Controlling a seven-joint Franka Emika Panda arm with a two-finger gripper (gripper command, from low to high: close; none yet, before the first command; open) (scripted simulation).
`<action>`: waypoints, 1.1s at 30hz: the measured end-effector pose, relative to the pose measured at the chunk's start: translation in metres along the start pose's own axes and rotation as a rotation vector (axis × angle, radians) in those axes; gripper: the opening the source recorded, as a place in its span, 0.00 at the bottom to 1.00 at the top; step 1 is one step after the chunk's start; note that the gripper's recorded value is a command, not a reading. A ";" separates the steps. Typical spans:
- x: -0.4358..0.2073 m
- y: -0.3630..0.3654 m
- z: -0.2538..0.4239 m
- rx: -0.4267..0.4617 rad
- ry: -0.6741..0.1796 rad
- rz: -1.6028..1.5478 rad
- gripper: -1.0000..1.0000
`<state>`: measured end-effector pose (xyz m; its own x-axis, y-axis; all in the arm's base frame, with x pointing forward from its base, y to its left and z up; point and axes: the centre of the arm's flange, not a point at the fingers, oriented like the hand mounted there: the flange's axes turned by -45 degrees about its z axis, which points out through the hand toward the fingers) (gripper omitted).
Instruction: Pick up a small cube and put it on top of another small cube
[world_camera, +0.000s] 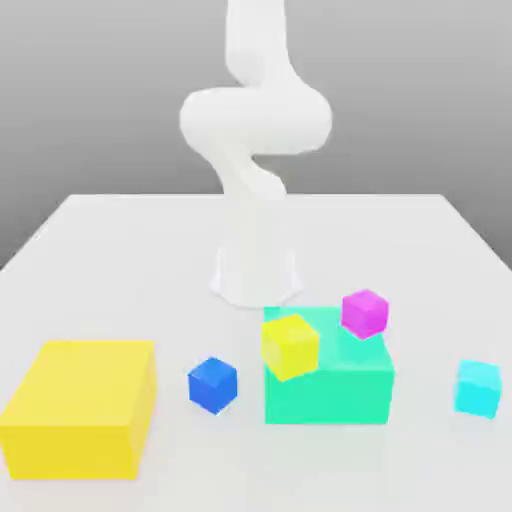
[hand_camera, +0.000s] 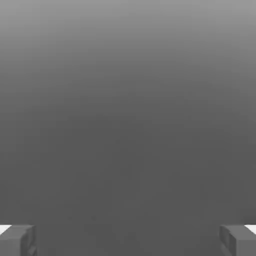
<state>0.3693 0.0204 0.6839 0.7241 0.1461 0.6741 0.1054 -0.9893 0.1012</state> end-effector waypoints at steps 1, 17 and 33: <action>0.000 -0.009 0.015 0.003 -0.021 -0.070 0.50; -0.069 -0.159 0.207 0.216 -0.260 -1.126 0.50; -0.240 -0.308 0.306 0.727 -0.230 -2.146 0.50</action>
<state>0.3713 0.2892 0.2671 -0.7154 0.6921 -0.0955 0.6862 0.7218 0.0907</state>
